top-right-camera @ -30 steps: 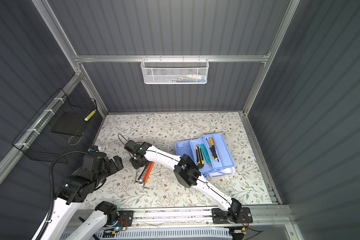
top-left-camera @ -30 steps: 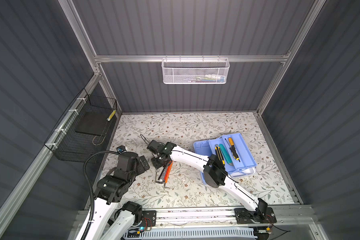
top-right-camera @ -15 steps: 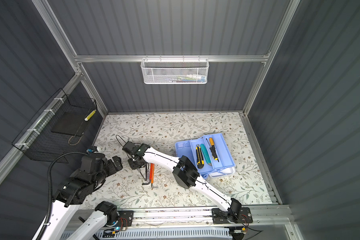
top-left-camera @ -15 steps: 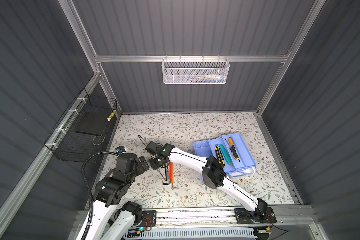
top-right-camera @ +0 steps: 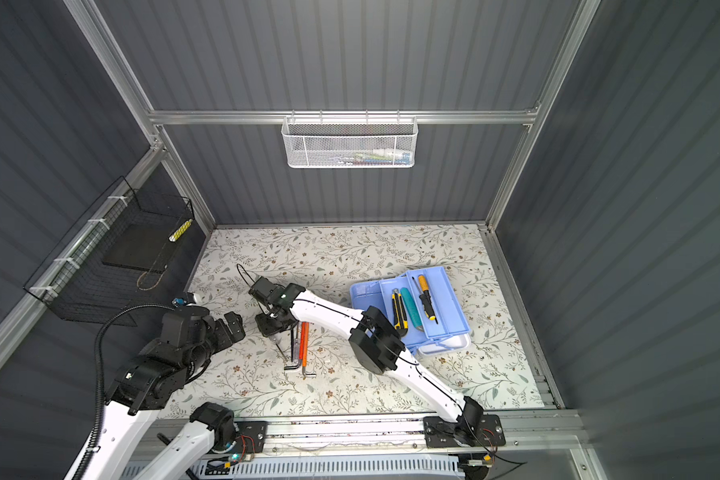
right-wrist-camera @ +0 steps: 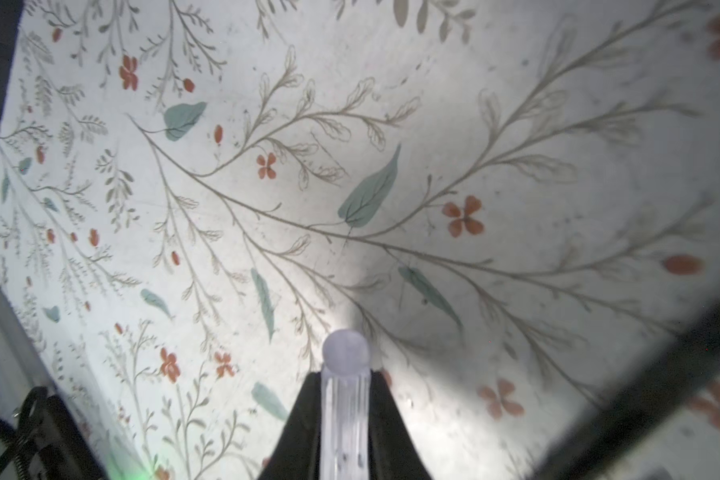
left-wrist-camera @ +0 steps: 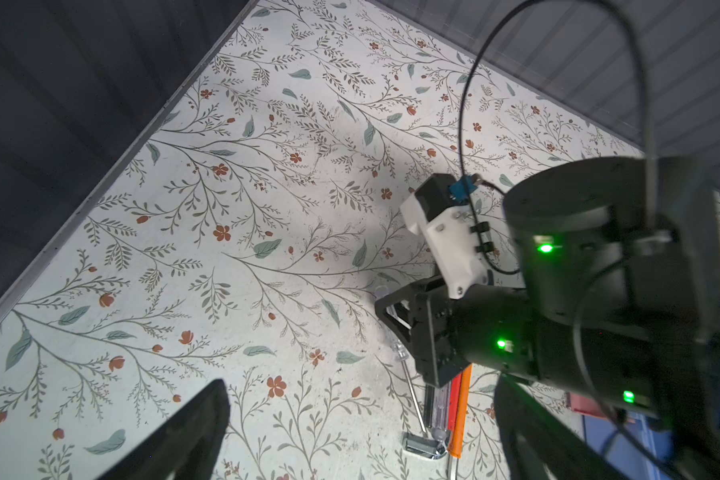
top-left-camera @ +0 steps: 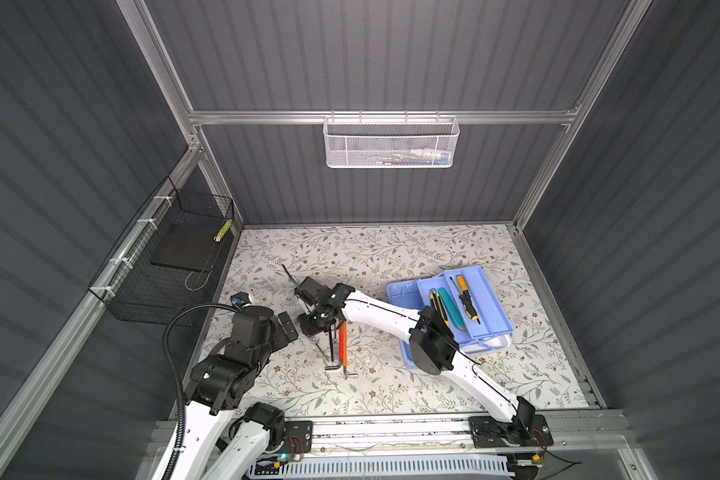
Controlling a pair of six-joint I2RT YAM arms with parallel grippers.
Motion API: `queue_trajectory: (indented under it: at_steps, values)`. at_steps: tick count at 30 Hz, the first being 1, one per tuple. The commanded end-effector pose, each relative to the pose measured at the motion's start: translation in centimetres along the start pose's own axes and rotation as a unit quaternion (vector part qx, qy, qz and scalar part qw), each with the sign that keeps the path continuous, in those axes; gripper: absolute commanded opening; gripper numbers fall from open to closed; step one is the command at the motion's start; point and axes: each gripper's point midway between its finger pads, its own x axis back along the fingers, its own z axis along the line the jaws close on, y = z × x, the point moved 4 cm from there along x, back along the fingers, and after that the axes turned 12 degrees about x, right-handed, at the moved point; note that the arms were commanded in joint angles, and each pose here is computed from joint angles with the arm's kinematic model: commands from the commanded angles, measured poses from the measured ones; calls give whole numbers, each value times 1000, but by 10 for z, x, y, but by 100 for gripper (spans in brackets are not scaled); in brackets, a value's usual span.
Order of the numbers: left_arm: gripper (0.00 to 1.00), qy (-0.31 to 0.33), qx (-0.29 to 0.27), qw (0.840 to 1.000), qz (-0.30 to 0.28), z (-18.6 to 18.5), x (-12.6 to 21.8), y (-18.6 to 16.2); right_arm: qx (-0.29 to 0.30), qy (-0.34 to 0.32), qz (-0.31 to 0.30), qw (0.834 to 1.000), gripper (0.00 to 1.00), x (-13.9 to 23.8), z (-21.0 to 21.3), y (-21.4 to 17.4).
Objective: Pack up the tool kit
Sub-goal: 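Lift the clear-handled screwdriver and carry it over the blue tray, then lower the clear screwdriver into the tray compartment and open the right gripper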
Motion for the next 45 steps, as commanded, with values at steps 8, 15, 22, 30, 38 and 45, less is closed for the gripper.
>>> queue_trajectory:
  at_steps: [8,15,22,30,38,45]
  values:
    - [99,-56,-33,998,18,-24,-6,0,19,4,-105,994,0,144,-29,29]
    - [99,-122,-41,990,49,-52,-36,-14,-13,-64,-129,990,0,226,-91,-19]
    - [99,-121,-50,990,55,-59,-58,-20,-68,-177,-123,974,0,292,-156,-89]
    - [99,-98,-57,991,65,-55,-73,-26,-136,-319,-69,935,0,344,-219,-150]
    - [99,-78,-58,993,58,-45,-74,-28,-156,-470,32,868,0,369,-278,-195]
    - [99,-68,-60,994,54,-40,-78,-31,-169,-478,64,860,0,361,-310,-212]
